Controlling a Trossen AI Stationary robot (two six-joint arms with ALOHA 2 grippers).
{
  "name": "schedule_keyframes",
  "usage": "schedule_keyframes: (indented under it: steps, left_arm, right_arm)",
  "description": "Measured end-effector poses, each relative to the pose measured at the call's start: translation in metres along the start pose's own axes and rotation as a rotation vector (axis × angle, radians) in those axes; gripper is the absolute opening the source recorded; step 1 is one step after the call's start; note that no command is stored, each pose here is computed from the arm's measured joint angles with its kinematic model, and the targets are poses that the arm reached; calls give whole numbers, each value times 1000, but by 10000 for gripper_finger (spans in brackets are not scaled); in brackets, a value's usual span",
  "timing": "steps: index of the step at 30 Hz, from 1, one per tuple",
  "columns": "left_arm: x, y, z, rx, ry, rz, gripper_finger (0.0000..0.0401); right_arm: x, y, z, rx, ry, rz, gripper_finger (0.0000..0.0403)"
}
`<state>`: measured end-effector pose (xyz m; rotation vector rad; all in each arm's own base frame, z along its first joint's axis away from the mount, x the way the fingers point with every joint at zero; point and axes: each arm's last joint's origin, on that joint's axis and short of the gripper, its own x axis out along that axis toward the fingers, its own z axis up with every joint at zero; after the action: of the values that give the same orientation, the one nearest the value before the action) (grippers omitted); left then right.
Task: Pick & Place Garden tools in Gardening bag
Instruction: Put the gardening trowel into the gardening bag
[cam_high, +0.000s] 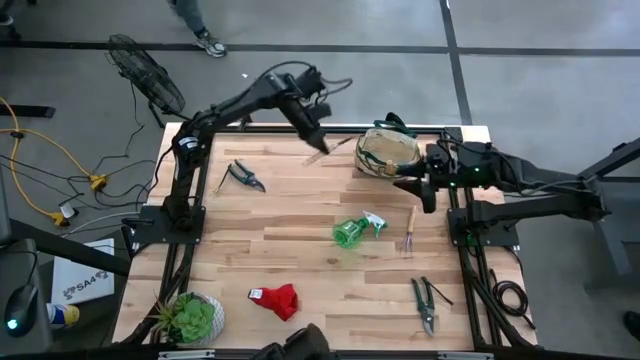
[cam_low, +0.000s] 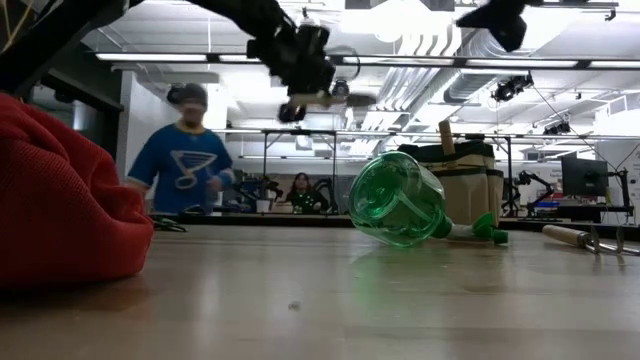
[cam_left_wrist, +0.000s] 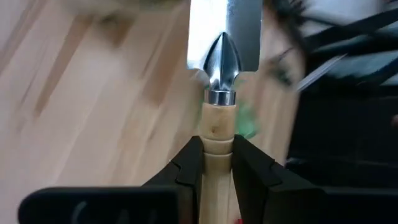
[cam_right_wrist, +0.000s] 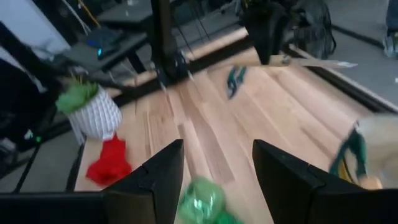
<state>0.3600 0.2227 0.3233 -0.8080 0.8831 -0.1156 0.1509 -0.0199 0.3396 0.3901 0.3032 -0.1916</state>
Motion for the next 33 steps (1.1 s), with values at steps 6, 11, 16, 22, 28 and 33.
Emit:
schedule_keyframes:
  steps: [6,11,16,22,28,33]
  left_arm:
    - [-12,-31,26,88,-187,-97,54]
    - [-13,-53,41,115,-306,-183,54]
    - [-14,-69,53,182,-413,-252,54]
    - [-13,-91,61,295,-531,-306,54]
    - [-8,-106,63,355,-611,-312,54]
    - [-9,-113,65,379,-674,-315,54]
  right_arm:
    - [31,2,7,178,-37,0,184]
    - [56,10,3,56,-8,40,184]
    - [66,21,2,-11,-62,11,184]
    - [65,20,5,266,-162,-112,184]
    - [62,22,19,325,-349,-124,184]
    - [61,22,22,346,-404,-166,184]
